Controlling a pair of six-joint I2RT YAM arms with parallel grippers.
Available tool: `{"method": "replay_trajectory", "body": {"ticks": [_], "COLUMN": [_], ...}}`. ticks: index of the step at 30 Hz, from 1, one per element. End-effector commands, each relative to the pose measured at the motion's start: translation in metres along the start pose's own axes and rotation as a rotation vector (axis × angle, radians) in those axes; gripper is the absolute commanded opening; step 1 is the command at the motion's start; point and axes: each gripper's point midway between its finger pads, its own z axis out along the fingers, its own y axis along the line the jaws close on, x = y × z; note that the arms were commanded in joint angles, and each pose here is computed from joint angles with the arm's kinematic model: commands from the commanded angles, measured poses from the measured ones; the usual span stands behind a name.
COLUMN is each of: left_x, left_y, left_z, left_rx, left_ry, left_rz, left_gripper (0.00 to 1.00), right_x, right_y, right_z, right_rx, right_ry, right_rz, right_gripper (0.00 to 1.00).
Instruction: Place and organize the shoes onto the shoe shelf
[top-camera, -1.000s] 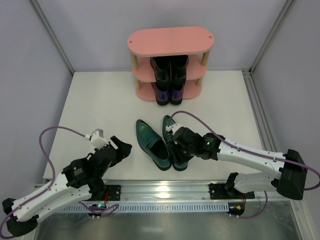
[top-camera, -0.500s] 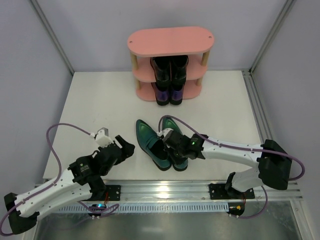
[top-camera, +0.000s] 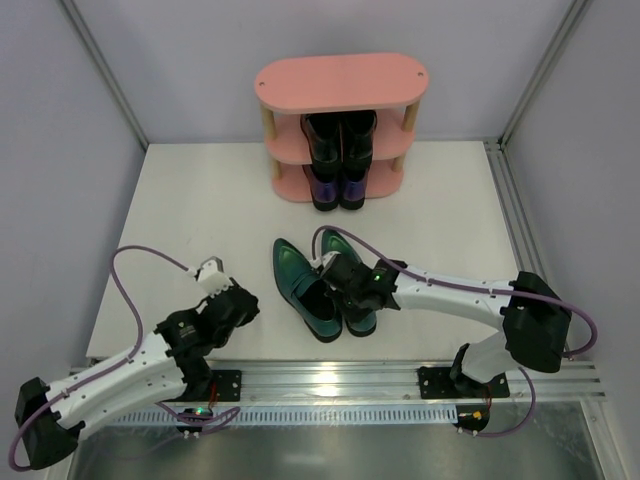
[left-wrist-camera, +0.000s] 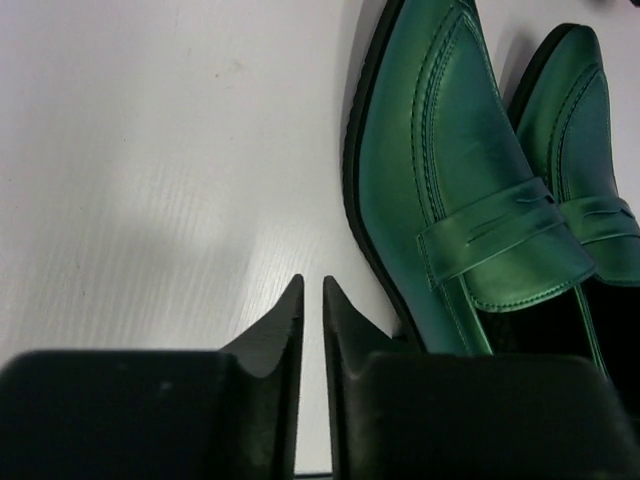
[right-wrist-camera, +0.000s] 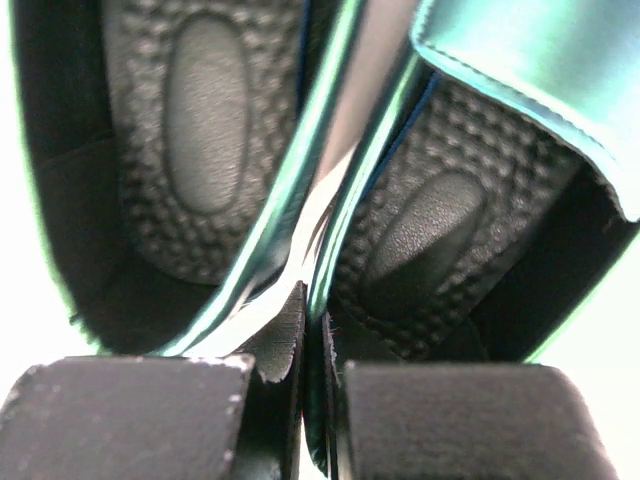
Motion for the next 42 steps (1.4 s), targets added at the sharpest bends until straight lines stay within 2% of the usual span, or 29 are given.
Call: {"method": "replay_trajectory", "body": {"ticks": [1, 2, 3, 7, 15, 18, 24, 29, 34, 42], "left_x": [-0.016, -0.015, -0.014, -0.013, -0.017, -0.019, -0.001, 0.012, 0.023, 0.019], "left_y": [0.003, 0.003, 0.004, -0.004, -0.027, -0.033, -0.043, -0.062, -0.076, -0.092], "left_z": [0.009, 0.011, 0.014, 0.025, 0.047, 0.062, 0.094, 0.108, 0.122, 0.127], "left_rx": [-0.006, -0.004, -0.003, 0.029, 0.074, 0.071, 0.072, 0.137, 0.171, 0.202], "left_ry": [-0.079, -0.073, -0.07, -0.053, -0.043, -0.037, 0.049, 0.099, 0.147, 0.148], "left_rz": [-0.035, -0.04, -0.034, -0.057, -0.06, -0.055, -0.038, -0.063, -0.086, -0.095], "left_gripper": [0.06, 0.01, 0.01, 0.0, 0.0, 0.0, 0.0, 0.0, 0.0, 0.0], "right_x": [-0.026, -0.029, -0.031, -0.043, -0.058, -0.06, -0.064, -0.062, -0.056, -0.05], "right_y": [-0.039, -0.039, -0.039, -0.036, 0.012, 0.022, 0.035, 0.051, 0.066, 0.068], "right_z": [-0.004, -0.004, -0.005, -0.006, -0.007, -0.012, -0.018, -0.021, -0.023, -0.021], "right_rx": [0.148, 0.142, 0.142, 0.107, -0.14, -0.185, -0.242, -0.303, -0.313, -0.283], "right_ry": [-0.094, -0.101, -0.112, -0.138, -0.174, -0.193, -0.219, -0.219, -0.209, -0.194], "right_rz": [0.007, 0.013, 0.014, 0.027, 0.042, 0.041, 0.029, 0.022, 0.018, 0.036], "right_gripper": [0.04, 0.04, 0.04, 0.04, 0.04, 0.04, 0.04, 0.04, 0.04, 0.06]}}
